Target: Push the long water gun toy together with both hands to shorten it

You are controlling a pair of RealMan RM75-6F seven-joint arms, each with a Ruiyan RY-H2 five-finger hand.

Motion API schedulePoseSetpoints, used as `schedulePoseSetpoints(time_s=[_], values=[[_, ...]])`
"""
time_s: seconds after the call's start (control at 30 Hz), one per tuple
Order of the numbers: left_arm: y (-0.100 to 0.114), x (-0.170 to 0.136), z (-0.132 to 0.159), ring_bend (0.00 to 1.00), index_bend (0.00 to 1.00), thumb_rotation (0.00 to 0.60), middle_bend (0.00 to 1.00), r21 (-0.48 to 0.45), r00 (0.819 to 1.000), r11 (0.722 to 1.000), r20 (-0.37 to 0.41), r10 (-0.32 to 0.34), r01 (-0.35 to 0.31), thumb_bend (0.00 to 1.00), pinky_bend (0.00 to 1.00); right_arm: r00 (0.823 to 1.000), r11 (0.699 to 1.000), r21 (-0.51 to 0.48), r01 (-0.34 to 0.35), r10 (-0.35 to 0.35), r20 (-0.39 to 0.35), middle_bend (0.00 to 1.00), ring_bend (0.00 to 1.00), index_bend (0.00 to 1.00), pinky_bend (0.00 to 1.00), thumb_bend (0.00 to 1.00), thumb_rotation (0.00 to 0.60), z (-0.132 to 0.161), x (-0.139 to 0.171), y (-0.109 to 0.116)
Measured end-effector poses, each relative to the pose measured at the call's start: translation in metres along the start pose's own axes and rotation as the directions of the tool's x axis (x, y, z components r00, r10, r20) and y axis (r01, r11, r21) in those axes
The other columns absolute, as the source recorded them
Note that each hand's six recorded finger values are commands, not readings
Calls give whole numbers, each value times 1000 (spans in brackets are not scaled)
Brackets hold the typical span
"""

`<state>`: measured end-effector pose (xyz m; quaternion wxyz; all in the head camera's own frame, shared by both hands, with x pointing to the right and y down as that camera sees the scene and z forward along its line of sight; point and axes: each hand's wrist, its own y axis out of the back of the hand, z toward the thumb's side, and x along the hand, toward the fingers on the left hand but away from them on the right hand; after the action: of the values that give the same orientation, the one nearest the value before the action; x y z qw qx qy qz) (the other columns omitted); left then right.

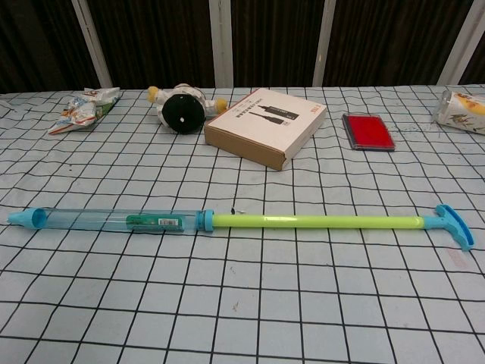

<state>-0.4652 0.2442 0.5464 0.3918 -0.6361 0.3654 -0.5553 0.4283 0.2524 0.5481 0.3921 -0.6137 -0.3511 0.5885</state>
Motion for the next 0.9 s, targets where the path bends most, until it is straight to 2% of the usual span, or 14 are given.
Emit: schedulePoseSetpoints(time_s=[0.9], values=[[0, -1, -2, 0, 9, 600, 0, -10, 1000, 1000, -5, -6, 6, 124, 0, 1000, 1000, 13, 1, -1, -27, 0, 0, 0, 0, 261, 600, 7, 0, -2]])
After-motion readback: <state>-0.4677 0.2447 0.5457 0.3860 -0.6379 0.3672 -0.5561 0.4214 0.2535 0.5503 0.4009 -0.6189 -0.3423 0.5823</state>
